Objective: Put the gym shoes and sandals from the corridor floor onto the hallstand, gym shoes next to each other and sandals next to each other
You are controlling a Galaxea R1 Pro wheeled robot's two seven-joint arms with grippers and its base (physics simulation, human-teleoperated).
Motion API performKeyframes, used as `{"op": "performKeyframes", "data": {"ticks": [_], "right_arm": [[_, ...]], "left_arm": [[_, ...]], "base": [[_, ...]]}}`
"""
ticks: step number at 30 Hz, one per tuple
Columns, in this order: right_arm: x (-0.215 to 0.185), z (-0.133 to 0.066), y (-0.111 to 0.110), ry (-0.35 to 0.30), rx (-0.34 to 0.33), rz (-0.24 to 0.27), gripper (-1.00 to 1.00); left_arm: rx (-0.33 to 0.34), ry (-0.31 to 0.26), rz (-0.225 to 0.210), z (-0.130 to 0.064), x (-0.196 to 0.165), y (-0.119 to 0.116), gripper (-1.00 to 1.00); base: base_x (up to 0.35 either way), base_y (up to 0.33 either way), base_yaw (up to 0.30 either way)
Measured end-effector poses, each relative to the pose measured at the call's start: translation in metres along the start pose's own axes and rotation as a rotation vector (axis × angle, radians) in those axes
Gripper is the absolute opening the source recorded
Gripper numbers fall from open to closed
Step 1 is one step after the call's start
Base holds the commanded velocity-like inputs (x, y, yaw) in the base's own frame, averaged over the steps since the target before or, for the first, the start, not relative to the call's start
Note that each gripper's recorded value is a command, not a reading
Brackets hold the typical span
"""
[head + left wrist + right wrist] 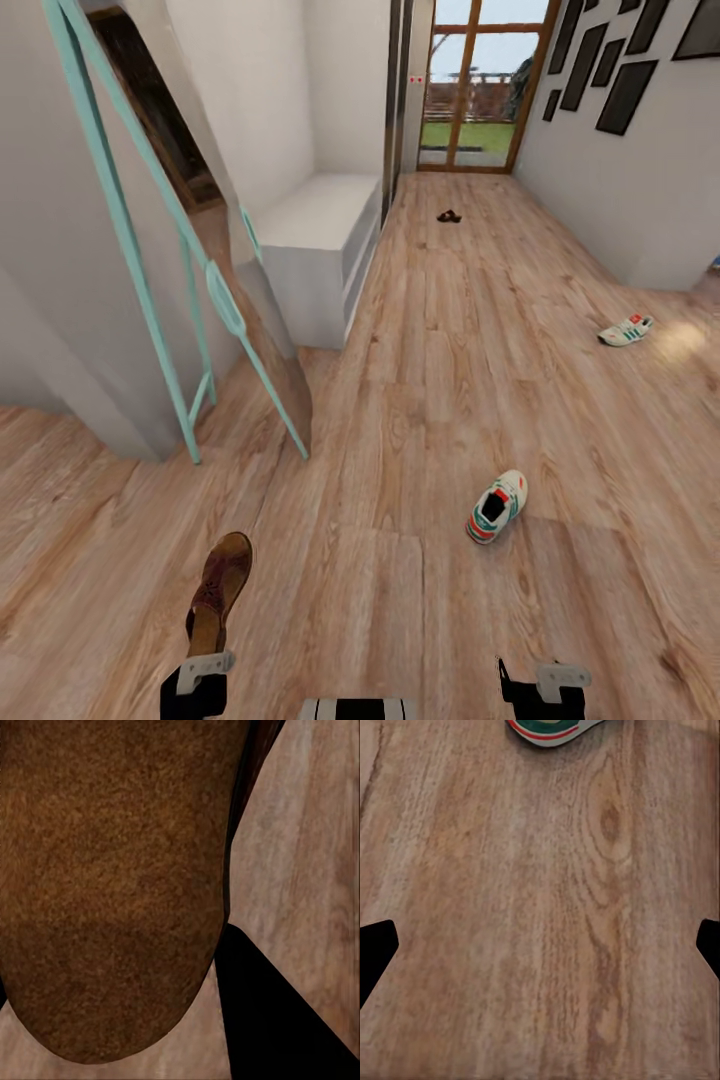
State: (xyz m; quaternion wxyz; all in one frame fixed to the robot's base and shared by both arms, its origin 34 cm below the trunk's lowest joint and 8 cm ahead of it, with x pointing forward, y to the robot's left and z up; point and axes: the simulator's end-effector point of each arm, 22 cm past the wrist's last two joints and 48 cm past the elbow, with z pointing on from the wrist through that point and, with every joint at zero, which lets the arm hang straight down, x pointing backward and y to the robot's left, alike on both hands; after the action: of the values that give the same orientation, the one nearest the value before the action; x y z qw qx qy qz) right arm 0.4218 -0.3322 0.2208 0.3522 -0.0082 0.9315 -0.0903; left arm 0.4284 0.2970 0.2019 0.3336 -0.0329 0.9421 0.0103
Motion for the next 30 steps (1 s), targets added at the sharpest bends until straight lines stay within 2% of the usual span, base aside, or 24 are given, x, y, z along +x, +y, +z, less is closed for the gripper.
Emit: {"op": "performKeyframes", "data": {"ticks": [4, 12, 17, 19, 20, 21, 22, 23, 24, 26, 30], "right_arm": [[0.002, 0.000, 0.000, 0.003, 0.000, 0.000, 1.00], [0.002, 0.000, 0.000, 0.005, -0.001, 0.000, 1.00], [0.002, 0.000, 0.000, 0.005, 0.001, 0.000, 1.00], [0.002, -0.001, 0.000, 0.005, 0.001, 0.001, 1.00], [0.002, -0.001, -0.001, 0.005, 0.001, 0.001, 1.00], [0.002, -0.001, -0.001, 0.005, 0.002, 0.000, 1.00], [0.002, -0.001, -0.001, 0.005, 0.001, 0.000, 1.00], [0.002, -0.001, -0.001, 0.005, 0.002, 0.001, 1.00], [0.002, 0.000, -0.001, 0.004, 0.002, 0.001, 1.00], [0.001, 0.000, -0.001, 0.001, 0.002, 0.002, 1.00], [-0.001, 0.000, -0.001, -0.001, 0.003, 0.002, 1.00]], "left_arm": [[0.019, -0.007, 0.012, 0.001, -0.003, -0.007, -1.00], [0.071, -0.022, 0.062, 0.006, -0.015, -0.031, -1.00], [0.112, -0.088, 0.060, 0.017, -0.056, -0.061, -1.00], [0.146, -0.108, 0.071, 0.025, -0.081, -0.082, -1.00], [0.192, -0.088, 0.098, 0.030, -0.097, -0.108, -1.00], [0.216, -0.082, 0.111, 0.033, -0.108, -0.124, -1.00], [0.225, -0.077, 0.113, 0.034, -0.112, -0.130, -1.00], [0.258, -0.068, 0.134, 0.036, -0.130, -0.152, -1.00], [0.269, -0.083, 0.137, 0.037, -0.149, -0.161, -1.00], [0.313, -0.077, 0.142, 0.035, -0.178, -0.185, -1.00], [0.345, -0.067, 0.143, 0.030, -0.178, -0.195, -1.00]], "base": [[0.000, 0.000, -0.279], [0.000, 0.000, -0.282], [0.000, 0.000, -0.282], [0.000, 0.000, -0.283], [0.000, 0.000, -0.283], [0.000, 0.000, -0.283], [0.000, 0.000, -0.283], [0.000, 0.000, -0.284], [0.000, 0.000, -0.284], [0.000, 0.000, -0.284], [0.000, 0.000, -0.284]]}}
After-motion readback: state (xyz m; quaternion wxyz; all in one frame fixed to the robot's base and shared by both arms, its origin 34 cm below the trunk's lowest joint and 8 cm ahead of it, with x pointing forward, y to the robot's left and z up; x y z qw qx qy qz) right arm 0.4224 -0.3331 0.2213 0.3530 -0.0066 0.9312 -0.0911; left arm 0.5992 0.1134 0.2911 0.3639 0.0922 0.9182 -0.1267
